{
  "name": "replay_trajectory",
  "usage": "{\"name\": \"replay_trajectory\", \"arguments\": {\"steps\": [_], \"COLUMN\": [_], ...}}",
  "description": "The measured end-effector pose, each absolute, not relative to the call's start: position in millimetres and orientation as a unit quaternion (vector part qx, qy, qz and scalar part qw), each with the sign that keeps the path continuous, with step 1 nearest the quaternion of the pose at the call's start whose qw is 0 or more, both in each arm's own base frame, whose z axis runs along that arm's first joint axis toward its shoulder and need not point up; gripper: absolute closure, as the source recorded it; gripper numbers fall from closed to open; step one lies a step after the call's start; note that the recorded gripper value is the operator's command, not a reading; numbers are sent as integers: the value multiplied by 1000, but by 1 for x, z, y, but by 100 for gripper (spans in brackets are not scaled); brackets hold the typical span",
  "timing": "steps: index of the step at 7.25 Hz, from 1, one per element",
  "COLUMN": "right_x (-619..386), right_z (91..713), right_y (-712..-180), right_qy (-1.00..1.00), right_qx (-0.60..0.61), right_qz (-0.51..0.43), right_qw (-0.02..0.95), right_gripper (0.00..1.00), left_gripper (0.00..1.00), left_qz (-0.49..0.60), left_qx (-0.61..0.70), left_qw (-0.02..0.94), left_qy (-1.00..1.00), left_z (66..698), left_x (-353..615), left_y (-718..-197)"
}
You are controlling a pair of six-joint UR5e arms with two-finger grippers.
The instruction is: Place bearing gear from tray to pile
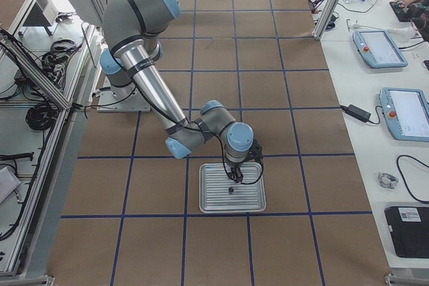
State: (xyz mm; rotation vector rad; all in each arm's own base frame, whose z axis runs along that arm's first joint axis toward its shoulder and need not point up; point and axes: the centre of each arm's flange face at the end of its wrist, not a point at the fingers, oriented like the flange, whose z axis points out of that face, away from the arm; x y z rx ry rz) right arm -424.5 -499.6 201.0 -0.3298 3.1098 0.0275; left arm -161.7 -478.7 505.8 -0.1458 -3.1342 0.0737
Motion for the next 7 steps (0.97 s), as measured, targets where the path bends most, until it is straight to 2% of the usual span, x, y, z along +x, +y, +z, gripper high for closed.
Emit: {"name": "replay_trajectory", "arguments": {"steps": [3,7], "right_x": [-426,-433], "right_z": [196,186], "right_y": [-499,-498], "right_qy": [997,998], "right_qx": [-76,-63], "right_qz": [14,20], "right_qw": [8,7], "right_gripper": [33,44], "left_gripper": [0,0], "left_qz": [23,23], "left_qx": [-46,-46], "left_qw": [2,2], "left_qy": [-999,-999], "left_z": [506,505], "left_x": [-161,-161], "left_y": [-479,-479]}}
